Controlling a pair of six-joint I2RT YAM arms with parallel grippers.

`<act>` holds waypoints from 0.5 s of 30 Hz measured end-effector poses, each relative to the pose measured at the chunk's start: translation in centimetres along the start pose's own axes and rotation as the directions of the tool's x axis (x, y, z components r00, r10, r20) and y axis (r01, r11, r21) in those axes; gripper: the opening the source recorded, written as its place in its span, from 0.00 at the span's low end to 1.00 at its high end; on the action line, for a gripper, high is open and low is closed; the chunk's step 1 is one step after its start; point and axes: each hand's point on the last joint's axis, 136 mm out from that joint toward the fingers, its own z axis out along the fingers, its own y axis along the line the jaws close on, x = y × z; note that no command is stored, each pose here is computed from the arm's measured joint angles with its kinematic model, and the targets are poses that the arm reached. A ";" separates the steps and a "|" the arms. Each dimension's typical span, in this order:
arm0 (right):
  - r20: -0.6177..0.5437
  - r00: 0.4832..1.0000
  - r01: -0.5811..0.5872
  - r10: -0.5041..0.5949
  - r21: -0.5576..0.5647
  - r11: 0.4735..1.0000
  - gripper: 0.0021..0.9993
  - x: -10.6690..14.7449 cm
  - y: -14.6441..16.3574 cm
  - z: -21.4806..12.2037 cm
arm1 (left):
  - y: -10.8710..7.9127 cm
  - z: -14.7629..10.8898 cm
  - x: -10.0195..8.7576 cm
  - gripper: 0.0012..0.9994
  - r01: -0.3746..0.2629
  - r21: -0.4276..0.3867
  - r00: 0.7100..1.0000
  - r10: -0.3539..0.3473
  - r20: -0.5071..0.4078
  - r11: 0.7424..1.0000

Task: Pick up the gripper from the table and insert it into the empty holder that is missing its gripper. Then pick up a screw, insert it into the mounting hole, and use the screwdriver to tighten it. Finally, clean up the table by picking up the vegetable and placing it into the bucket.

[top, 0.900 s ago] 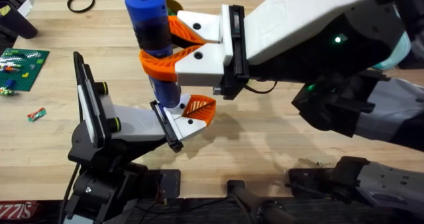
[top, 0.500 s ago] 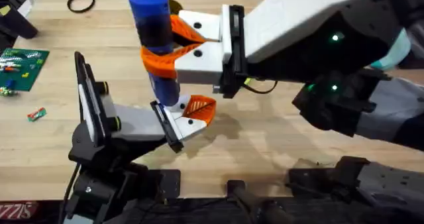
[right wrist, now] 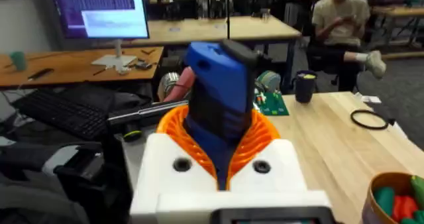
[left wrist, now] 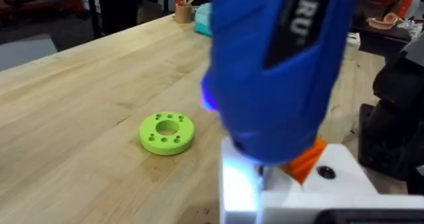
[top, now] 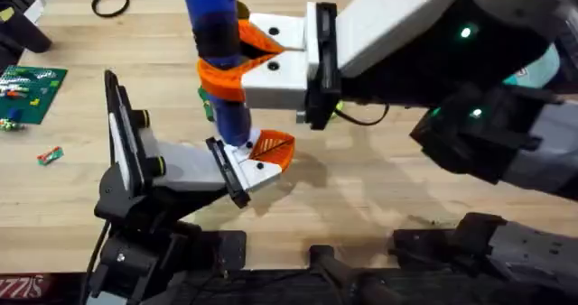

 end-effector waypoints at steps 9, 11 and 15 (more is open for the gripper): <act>-0.020 1.000 -0.010 0.009 -0.013 1.000 0.03 -0.5 -0.2 -0.4 | 0.0 0.0 0.0 0.01 -0.006 0.000 1.000 0.006 0.001 1.000; -0.013 1.000 -0.003 0.003 -0.025 1.000 0.03 -0.7 0.0 -0.4 | 0.0 0.0 0.0 0.01 -0.009 0.000 1.000 0.009 0.001 1.000; 0.012 1.000 0.020 -0.020 -0.036 0.999 0.03 -1.4 0.3 -0.4 | 0.0 0.0 0.0 0.01 -0.009 -0.001 1.000 0.009 0.001 1.000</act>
